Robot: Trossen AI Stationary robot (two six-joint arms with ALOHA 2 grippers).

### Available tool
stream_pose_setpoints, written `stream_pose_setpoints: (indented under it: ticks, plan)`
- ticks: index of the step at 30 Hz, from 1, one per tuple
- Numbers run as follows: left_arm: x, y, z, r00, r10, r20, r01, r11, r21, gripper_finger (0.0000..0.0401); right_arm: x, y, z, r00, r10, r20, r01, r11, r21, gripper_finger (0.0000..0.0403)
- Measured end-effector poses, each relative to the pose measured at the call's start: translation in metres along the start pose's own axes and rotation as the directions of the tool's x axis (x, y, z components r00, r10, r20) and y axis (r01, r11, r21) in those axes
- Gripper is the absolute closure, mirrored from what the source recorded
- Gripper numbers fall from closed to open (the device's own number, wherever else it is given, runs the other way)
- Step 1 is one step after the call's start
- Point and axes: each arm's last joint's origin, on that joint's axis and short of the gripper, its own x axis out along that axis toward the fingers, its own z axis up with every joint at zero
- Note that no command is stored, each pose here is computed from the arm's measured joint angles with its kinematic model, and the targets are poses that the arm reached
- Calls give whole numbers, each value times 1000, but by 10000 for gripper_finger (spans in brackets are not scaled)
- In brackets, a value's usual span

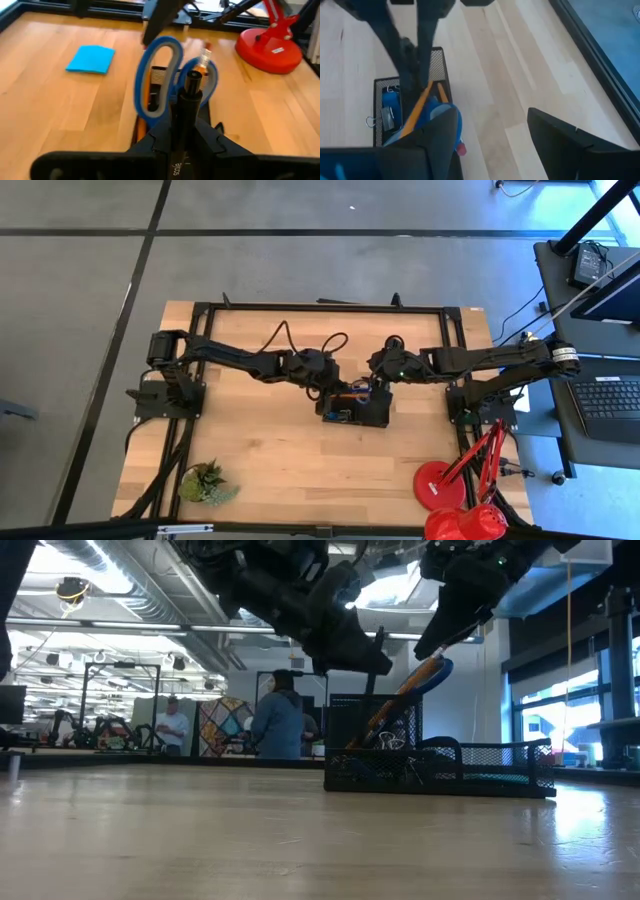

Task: Pick and place office supplies into organizer
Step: Put the black pen into the black desk organizer

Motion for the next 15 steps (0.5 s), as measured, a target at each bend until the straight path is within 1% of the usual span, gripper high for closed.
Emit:
stream_pose_setpoints:
  ticks: [5,9,15]
  plan:
    - [0,2,-2,1000,14,-17,-14,1000,-4,369,0,0,0,1000,0,3,0,1000,2,159]
    - [0,3,-6,998,17,-65,-17,1000,5,369,0,0,0,1000,0,3,0,1000,3,159]
    - [0,2,-7,998,15,-69,-14,1000,8,369,0,0,0,1000,0,3,0,1000,3,159]
